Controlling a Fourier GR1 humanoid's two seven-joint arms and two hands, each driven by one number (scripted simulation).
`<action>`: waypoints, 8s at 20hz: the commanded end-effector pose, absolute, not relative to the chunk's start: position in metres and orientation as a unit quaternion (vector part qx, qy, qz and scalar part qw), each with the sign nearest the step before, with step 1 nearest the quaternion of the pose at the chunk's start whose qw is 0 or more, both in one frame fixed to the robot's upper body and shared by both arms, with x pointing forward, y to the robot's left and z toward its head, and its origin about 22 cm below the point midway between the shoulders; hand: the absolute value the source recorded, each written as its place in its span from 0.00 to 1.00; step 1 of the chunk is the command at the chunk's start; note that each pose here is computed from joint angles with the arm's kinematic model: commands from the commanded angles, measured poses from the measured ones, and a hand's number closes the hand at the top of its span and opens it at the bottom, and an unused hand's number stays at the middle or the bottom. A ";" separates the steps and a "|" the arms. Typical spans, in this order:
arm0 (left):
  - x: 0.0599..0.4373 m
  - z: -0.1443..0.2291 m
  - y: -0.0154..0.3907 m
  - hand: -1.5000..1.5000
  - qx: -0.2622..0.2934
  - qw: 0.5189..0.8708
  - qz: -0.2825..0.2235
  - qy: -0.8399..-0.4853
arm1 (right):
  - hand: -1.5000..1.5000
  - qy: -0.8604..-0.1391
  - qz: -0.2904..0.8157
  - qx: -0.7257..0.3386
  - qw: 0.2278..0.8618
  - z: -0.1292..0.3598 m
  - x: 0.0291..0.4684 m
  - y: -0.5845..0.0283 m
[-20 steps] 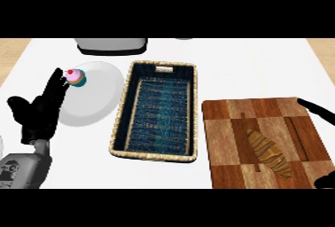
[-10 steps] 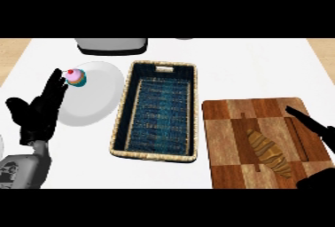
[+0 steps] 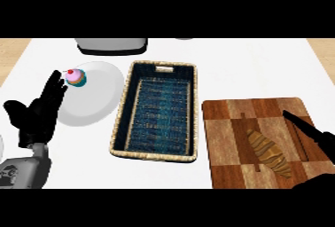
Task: Pick the croissant from the cutting board and place it in the basket
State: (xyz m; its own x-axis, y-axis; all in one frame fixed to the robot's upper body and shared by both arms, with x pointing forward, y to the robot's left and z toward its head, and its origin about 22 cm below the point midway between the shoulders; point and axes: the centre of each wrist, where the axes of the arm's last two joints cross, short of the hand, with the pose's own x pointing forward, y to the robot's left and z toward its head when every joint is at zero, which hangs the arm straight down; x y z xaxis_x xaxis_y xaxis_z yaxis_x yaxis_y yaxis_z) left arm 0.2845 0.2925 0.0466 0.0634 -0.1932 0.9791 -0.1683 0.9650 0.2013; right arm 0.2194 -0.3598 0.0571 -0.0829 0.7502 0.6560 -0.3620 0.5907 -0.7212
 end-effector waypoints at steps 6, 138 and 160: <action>0.296 0.038 0.289 0.50 0.137 0.716 -0.013 -0.684 | 0.00 -0.587 0.430 -0.166 0.665 0.033 0.234 -0.341; 0.301 0.051 0.288 0.50 0.108 0.715 -0.027 -0.690 | 1.00 -0.704 0.414 -0.459 0.350 0.175 0.270 0.029; 0.289 0.046 0.269 0.50 0.130 0.709 -0.023 -0.692 | 1.00 -0.602 0.500 -0.453 0.427 0.180 0.347 0.059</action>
State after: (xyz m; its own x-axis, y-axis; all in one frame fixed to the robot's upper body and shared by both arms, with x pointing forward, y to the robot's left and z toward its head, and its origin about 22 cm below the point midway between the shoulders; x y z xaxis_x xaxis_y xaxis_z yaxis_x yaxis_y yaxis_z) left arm 0.2951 0.2835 0.0495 0.0514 -0.2004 0.9784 -0.1328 0.9696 0.2056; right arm 0.3419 0.0590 0.1882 -0.2350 0.9706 0.0529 0.1128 0.0813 -0.9903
